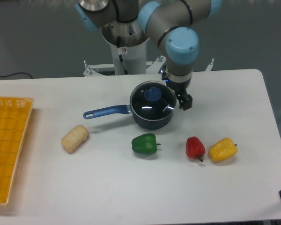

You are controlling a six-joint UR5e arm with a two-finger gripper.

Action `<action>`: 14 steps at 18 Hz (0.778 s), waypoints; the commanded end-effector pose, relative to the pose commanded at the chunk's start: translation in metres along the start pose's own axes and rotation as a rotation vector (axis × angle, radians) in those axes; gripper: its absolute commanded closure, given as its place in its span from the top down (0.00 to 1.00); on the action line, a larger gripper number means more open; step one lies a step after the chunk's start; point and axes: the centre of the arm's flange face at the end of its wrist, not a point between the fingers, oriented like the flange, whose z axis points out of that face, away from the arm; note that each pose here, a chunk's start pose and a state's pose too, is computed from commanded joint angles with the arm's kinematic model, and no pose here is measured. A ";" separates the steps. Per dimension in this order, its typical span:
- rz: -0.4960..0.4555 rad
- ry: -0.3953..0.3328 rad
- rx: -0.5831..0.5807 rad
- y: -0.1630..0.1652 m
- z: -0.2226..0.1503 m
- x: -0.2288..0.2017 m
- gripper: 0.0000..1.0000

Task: Open the lid
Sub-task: 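Move the gripper over the saucepan and lower it to the lid knob, then close the gripper on the blue knob of the glass lid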

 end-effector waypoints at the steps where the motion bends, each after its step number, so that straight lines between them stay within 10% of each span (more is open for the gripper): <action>1: 0.002 0.001 0.002 -0.002 0.001 0.004 1.00; 14: -0.011 -0.040 0.006 -0.018 0.018 0.028 1.00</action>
